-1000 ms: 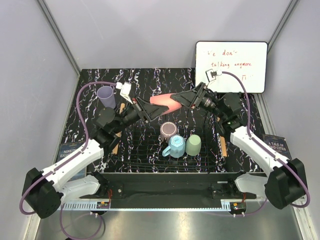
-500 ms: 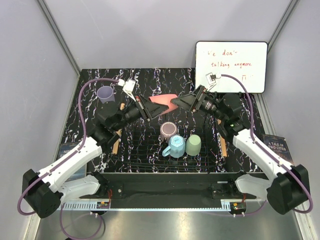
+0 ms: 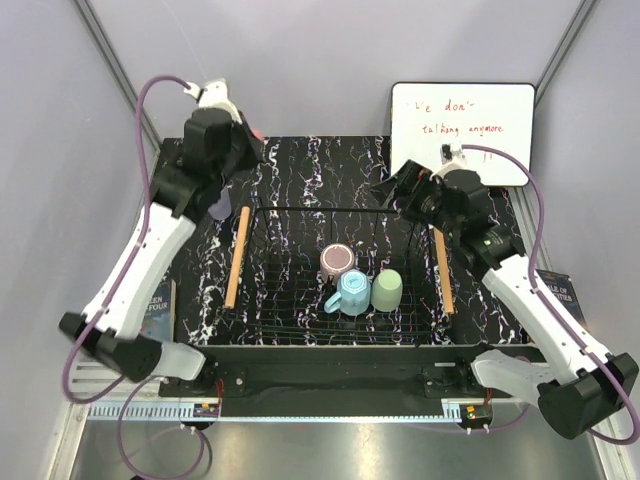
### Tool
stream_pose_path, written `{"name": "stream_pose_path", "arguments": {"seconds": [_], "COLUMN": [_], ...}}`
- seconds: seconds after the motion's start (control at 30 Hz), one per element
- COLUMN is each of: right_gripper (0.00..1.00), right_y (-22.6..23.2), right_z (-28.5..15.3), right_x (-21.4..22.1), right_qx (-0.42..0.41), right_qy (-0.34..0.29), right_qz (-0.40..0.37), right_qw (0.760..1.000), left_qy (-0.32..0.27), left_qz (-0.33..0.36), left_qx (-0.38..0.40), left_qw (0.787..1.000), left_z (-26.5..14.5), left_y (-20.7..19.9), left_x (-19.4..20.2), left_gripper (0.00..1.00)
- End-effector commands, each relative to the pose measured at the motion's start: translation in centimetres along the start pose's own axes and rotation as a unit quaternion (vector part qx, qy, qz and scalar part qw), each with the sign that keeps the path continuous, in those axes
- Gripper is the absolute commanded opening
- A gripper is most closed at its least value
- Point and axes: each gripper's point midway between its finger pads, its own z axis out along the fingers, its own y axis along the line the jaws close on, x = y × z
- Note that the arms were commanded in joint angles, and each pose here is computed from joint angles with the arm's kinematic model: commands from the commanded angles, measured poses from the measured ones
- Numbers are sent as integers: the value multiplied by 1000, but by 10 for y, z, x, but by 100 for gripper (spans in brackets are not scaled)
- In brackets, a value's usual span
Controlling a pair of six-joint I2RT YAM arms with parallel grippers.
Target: Unload the cups from the dish rack
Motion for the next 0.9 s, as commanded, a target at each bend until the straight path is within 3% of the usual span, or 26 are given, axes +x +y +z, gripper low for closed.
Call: {"name": "stream_pose_path", "arguments": {"seconds": [0.0,0.07,0.13,0.2,0.47,0.87], "right_gripper": [100,100,100,100,100,100], "right_y": [-57,-63,-67,-68,-72,-78], "right_z": [-2,-1,-1,-1,-3,2], "right_x": [14,16,20,24,32,43], "right_qx": [140,155,163,164,160,162], "right_qy": [20,27,39,46,58,77], "right_qz": [-15,-16,-20,-20,-28,-31], "right_qw": [990,987,986,985,985,983], "left_qy": [74,81,132,145,168,186], "left_qz": [74,57,45,25,19,-15], "left_qx": [-266,-306,-362,-377,-386,-357], "left_qw": [958,947,922,915,907,915], "left_z": [9,17,32,42,72,110], "left_y": [126,146,181,196,219,239], "left_x": [11,4,22,22,36,52], "left_gripper": [0,0,0,0,0,0]}}
